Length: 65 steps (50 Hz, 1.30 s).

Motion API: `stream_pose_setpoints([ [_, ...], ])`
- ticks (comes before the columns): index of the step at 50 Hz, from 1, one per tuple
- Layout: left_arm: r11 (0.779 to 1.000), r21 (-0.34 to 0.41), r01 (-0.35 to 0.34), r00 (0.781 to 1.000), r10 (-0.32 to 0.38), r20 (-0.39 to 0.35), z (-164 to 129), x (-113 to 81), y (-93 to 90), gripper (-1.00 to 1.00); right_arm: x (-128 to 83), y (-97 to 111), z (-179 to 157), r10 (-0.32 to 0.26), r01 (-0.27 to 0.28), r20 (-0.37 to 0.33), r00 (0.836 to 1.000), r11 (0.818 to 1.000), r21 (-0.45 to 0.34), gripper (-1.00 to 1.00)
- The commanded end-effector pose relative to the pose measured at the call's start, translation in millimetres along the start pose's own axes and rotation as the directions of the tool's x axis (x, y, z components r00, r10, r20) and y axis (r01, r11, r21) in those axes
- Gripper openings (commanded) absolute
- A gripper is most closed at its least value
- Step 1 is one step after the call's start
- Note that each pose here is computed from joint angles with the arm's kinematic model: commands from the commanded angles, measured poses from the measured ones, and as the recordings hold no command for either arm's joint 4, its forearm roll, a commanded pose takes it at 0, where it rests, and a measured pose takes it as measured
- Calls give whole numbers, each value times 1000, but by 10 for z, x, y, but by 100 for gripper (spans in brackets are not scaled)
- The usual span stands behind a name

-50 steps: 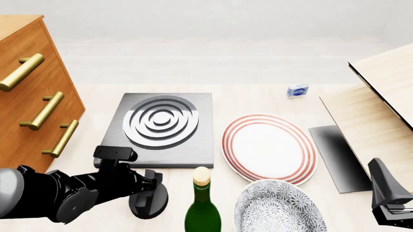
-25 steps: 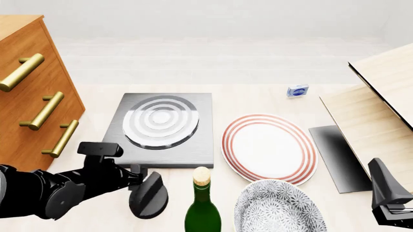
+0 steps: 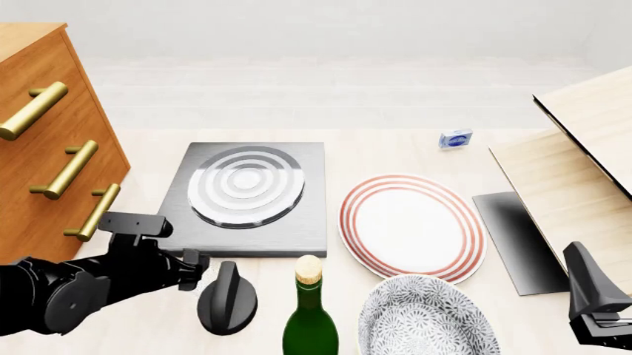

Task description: Turn on the stove.

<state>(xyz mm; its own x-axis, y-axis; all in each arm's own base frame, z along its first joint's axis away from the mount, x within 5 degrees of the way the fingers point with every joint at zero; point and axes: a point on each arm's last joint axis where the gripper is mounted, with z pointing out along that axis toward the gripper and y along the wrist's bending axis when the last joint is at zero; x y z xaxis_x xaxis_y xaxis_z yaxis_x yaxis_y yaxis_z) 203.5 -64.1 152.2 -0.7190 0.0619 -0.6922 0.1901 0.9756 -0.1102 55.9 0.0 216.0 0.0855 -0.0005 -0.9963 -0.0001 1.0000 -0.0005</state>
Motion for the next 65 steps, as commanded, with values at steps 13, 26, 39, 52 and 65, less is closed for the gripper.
stream_pose_setpoints([
  [13,1000,3,-20,997,20,70,-432,-209,-17,100,0,0,0,0,0,0,1000,1000,0,100],
  [26,1000,5,-22,994,21,103,-578,-209,-10,100,0,0,0,0,0,0,1000,1000,0,100],
  [39,998,19,-62,983,58,174,-766,-282,-50,100,0,0,0,0,0,0,1000,1000,0,100],
  [52,995,18,-98,963,90,252,-943,-395,-69,100,0,0,0,0,0,0,1000,1000,0,100],
  [65,989,11,-146,913,131,387,-1221,-484,-89,100,0,0,0,0,0,0,1000,1000,0,100],
])
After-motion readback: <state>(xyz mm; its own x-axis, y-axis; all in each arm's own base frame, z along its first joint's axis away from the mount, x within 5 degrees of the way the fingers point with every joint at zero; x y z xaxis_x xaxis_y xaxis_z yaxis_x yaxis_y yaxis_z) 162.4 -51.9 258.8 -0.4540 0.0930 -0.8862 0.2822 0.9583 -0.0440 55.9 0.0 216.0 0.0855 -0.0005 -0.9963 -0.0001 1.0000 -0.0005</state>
